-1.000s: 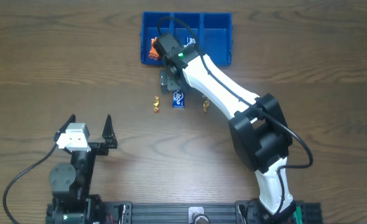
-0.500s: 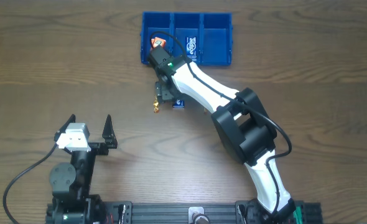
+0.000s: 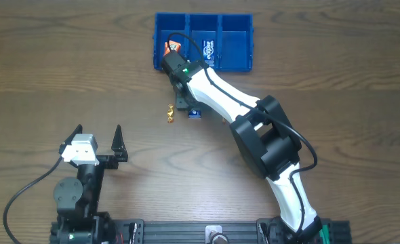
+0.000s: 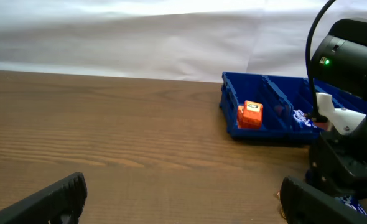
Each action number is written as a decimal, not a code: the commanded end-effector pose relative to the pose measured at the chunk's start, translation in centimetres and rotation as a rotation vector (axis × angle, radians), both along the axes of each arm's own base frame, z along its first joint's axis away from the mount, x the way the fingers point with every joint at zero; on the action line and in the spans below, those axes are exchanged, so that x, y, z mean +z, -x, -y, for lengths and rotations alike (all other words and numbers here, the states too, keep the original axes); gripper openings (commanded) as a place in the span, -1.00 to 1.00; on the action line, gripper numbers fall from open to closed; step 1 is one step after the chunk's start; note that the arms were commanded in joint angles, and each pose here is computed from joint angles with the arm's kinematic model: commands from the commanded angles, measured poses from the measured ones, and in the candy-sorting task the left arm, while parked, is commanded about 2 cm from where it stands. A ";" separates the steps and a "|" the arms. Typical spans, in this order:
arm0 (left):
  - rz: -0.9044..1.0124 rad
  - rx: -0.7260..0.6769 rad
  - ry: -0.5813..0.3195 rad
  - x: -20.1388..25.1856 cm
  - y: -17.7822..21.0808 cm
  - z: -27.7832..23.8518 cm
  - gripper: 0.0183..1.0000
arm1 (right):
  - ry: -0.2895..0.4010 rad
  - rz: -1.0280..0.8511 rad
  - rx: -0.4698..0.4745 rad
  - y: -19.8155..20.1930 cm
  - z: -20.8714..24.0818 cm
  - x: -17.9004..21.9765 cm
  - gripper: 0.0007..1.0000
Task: Sort Candies Into Trays
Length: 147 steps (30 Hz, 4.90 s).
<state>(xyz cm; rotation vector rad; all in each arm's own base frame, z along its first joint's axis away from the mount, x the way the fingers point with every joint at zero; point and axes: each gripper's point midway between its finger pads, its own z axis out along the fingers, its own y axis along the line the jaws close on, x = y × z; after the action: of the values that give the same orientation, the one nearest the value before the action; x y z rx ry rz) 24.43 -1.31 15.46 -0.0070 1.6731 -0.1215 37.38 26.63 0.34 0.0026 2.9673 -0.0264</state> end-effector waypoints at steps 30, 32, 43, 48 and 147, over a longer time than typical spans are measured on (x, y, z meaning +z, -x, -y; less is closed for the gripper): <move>-0.048 -0.019 -0.005 -1.6 0.1 0.3 1.00 | -0.014 0.706 0.074 -15.0 2.6 22.0 -0.93; -0.048 -0.019 -0.005 -1.6 0.1 0.3 1.00 | -0.014 0.684 0.068 -16.1 2.9 19.9 -0.93; -0.048 -0.019 -0.005 -1.6 0.1 0.3 1.00 | 0.024 0.606 0.041 -17.9 4.2 13.8 -0.93; -0.048 -0.019 -0.005 -1.6 0.1 0.3 1.00 | 0.006 0.581 0.030 -18.1 3.6 11.8 -0.93; -0.048 -0.019 -0.005 -1.6 0.1 0.3 1.00 | -0.006 0.280 0.073 -1.2 0.1 19.3 -0.93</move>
<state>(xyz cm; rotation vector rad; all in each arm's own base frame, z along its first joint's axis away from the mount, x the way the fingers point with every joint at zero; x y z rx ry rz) 24.43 -1.31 15.46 -0.0070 1.6731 -0.1215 35.60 31.01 14.37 -0.1209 2.8352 0.0636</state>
